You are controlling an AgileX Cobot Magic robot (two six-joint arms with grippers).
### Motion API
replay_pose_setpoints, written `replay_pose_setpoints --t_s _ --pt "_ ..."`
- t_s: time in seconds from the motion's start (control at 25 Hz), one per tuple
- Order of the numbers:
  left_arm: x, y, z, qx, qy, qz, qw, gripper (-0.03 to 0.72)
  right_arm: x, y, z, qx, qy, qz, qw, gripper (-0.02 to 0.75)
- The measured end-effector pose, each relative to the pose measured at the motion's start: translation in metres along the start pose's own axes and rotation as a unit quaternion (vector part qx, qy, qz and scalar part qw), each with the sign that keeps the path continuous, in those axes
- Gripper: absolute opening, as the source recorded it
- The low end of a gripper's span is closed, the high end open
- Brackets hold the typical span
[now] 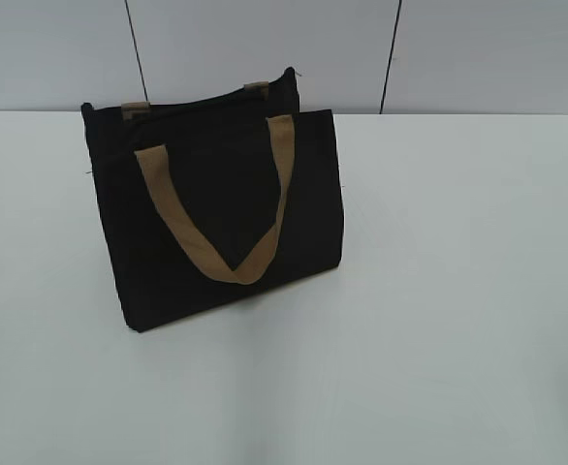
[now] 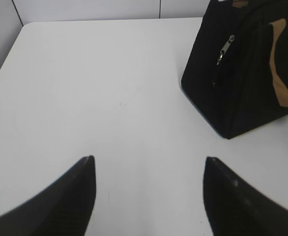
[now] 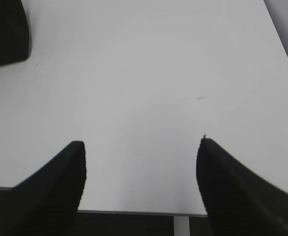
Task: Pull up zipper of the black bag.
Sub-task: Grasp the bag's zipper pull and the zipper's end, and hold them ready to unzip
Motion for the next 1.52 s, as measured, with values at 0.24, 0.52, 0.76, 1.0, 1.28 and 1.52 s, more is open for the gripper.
replay_pose_setpoints --t_s 0.24,0.52,0.76,1.0,1.28,1.52 --pt "0.000 0.000 0.000 0.000 0.000 0.000 1.000 0.511 0.000 0.000 0.000 0.000 0.000 0.000 1.000 0.533" --pt "0.000 0.000 0.000 0.000 0.000 0.000 1.000 0.511 0.000 0.000 0.000 0.000 0.000 0.000 1.000 0.533" --pt "0.000 0.000 0.000 0.000 0.000 0.000 1.000 0.509 0.000 0.000 0.000 0.000 0.000 0.000 1.000 0.533" --pt "0.000 0.000 0.000 0.000 0.000 0.000 1.000 0.509 0.000 0.000 0.000 0.000 0.000 0.000 1.000 0.533" --pt "0.000 0.000 0.000 0.000 0.003 0.000 1.000 0.509 0.000 0.000 0.000 0.000 0.000 0.000 1.000 0.533" --pt "-0.005 -0.026 -0.004 0.010 0.035 0.085 0.996 0.498 -0.003 0.002 0.003 -0.013 -0.007 -0.008 1.000 0.533"
Point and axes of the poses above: a point on each arm's last joint axis where the gripper is mounted, y pointing back along that axis away from the gripper, z along the wrist's bending axis when the last joint is at zero, x = y × z, the point moved 4 cm from there along -y, pointing out along that axis toward the gripper, and after that the axes turned 10 degrees about y, right-handed, at the moved point
